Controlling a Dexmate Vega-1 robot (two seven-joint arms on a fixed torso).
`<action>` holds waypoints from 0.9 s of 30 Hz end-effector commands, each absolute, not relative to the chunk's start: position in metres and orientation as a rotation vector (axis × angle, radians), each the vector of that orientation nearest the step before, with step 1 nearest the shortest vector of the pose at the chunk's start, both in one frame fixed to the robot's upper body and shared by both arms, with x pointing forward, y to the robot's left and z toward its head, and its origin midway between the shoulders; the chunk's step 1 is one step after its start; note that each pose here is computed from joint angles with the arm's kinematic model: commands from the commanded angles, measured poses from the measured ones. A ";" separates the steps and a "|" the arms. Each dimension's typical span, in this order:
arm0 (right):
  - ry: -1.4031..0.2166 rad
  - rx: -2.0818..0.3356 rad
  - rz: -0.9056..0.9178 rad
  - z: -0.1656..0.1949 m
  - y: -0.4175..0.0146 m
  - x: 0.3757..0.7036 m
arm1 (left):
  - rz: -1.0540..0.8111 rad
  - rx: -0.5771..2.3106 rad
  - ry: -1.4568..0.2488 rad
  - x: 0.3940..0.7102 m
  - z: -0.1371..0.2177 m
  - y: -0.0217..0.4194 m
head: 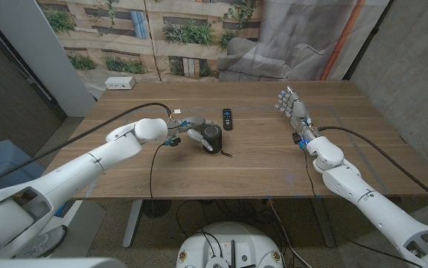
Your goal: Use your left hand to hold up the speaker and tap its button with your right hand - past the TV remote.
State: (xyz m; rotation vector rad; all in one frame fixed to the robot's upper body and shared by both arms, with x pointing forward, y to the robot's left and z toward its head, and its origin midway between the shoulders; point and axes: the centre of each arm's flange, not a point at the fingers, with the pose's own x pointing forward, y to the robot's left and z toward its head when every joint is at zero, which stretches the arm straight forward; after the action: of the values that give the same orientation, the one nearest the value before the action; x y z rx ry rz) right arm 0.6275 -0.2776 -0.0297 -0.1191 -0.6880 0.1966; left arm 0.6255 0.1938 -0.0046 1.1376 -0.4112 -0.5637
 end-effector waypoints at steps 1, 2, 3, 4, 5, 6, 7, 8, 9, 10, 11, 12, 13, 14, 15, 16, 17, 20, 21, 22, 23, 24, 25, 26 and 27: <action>-0.689 -0.123 0.193 -0.030 -0.275 0.631 | -0.586 1.185 -0.384 0.628 0.005 0.198; -0.689 -0.123 0.192 -0.030 -0.275 0.631 | -0.589 1.185 -0.381 0.628 0.005 0.198; -0.690 -0.122 0.192 -0.030 -0.275 0.631 | -0.590 1.186 -0.381 0.628 0.005 0.198; -0.689 -0.121 0.193 -0.030 -0.274 0.631 | -0.595 1.186 -0.379 0.628 0.005 0.198; -0.688 -0.121 0.192 -0.031 -0.274 0.631 | -0.603 1.187 -0.376 0.628 0.006 0.198; -0.688 -0.120 0.192 -0.031 -0.274 0.631 | -0.604 1.188 -0.377 0.628 0.006 0.198; -0.688 -0.121 0.192 -0.031 -0.274 0.631 | -0.609 1.189 -0.374 0.628 0.006 0.198; -0.688 -0.121 0.192 -0.031 -0.274 0.631 | -0.620 1.188 -0.368 0.629 0.007 0.198; -0.687 -0.120 0.192 -0.031 -0.274 0.631 | -0.626 1.190 -0.365 0.629 0.007 0.199; -0.687 -0.120 0.192 -0.031 -0.274 0.631 | -0.630 1.192 -0.364 0.628 0.008 0.199; -0.687 -0.118 0.190 -0.031 -0.274 0.631 | -0.634 1.195 -0.360 0.628 0.009 0.199; -0.687 -0.118 0.188 -0.031 -0.275 0.631 | -0.640 1.197 -0.356 0.629 0.010 0.200; -0.687 -0.120 0.188 -0.031 -0.275 0.631 | -0.639 1.204 -0.356 0.628 0.010 0.200; -0.687 -0.120 0.187 -0.031 -0.275 0.631 | -0.636 1.209 -0.358 0.628 0.011 0.201; -0.687 -0.120 0.186 -0.031 -0.275 0.631 | -0.639 1.207 -0.355 0.628 0.012 0.202; -0.687 -0.119 0.186 -0.031 -0.275 0.631 | -0.647 1.202 -0.351 0.629 0.012 0.202; -0.686 -0.119 0.184 -0.031 -0.275 0.631 | -0.651 1.204 -0.348 0.629 0.013 0.203; -0.687 -0.116 0.184 -0.031 -0.275 0.632 | -0.668 1.210 -0.341 0.629 0.014 0.204; -0.687 -0.115 0.183 -0.031 -0.274 0.632 | -0.673 1.210 -0.340 0.629 0.015 0.204; -0.687 -0.117 0.182 -0.031 -0.274 0.632 | -0.677 1.216 -0.339 0.629 0.015 0.204; -0.687 -0.118 0.183 -0.031 -0.274 0.633 | -0.680 1.222 -0.340 0.629 0.016 0.204; -0.687 -0.118 0.183 -0.031 -0.274 0.633 | -0.680 1.226 -0.340 0.629 0.016 0.204; -0.687 -0.117 0.184 -0.031 -0.274 0.633 | -0.685 1.229 -0.339 0.629 0.017 0.204; -0.686 -0.117 0.183 -0.031 -0.273 0.633 | -0.689 1.231 -0.338 0.629 0.017 0.204; -0.685 -0.117 0.183 -0.031 -0.273 0.633 | -0.696 1.233 -0.337 0.629 0.018 0.204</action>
State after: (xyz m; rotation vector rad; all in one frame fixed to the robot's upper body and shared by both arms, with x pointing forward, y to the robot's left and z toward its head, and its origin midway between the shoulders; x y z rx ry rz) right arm 0.6317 -0.2746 -0.0312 -0.1175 -0.6857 0.1864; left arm 0.6280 0.2008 0.0094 1.2068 -0.3495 -0.6562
